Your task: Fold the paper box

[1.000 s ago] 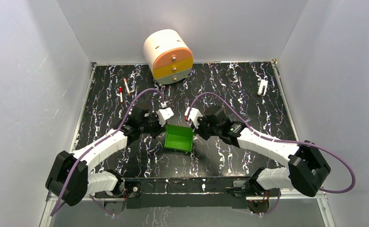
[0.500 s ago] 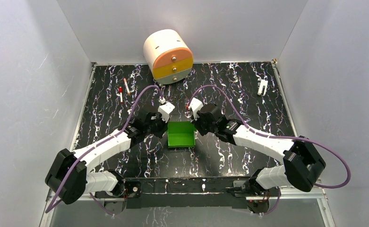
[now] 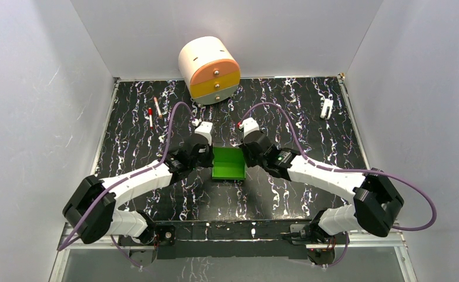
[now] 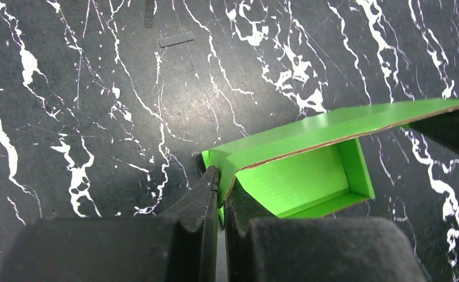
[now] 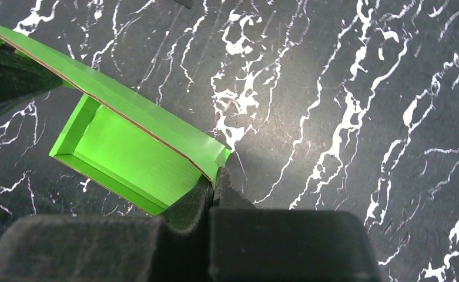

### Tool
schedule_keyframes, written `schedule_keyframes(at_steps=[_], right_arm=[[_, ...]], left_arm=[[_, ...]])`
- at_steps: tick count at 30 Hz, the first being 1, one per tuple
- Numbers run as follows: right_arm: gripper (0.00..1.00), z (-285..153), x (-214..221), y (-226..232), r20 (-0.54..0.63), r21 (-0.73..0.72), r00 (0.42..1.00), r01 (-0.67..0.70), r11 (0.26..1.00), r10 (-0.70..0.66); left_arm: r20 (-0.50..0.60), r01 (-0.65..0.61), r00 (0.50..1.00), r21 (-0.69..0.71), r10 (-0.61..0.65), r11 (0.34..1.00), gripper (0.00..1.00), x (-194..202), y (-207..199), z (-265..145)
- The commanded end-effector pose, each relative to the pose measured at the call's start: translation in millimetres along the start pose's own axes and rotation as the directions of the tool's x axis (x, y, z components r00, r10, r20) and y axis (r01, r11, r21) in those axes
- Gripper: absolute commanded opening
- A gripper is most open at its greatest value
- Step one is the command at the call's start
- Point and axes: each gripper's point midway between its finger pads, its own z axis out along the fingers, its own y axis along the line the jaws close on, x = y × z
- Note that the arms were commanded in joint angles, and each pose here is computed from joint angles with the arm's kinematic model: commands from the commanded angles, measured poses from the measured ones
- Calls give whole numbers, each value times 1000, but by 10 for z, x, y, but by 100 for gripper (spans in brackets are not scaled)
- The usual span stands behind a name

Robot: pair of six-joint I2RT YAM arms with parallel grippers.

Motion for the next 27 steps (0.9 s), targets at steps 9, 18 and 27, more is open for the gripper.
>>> schedule_keyframes(at_steps=[9, 18, 27], right_arm=[[0, 29, -163, -72, 55, 260, 968, -251, 932, 245], [2, 94, -157, -86, 123, 298, 910, -414, 860, 396], [4, 177, -46, -110, 122, 337, 896, -442, 831, 427]], left_arm=[[188, 235, 960, -143, -207, 961, 0, -384, -10, 82], [239, 291, 937, -129, -255, 948, 0, -290, 70, 55], [232, 328, 927, -114, -296, 938, 0, -108, 91, 89]])
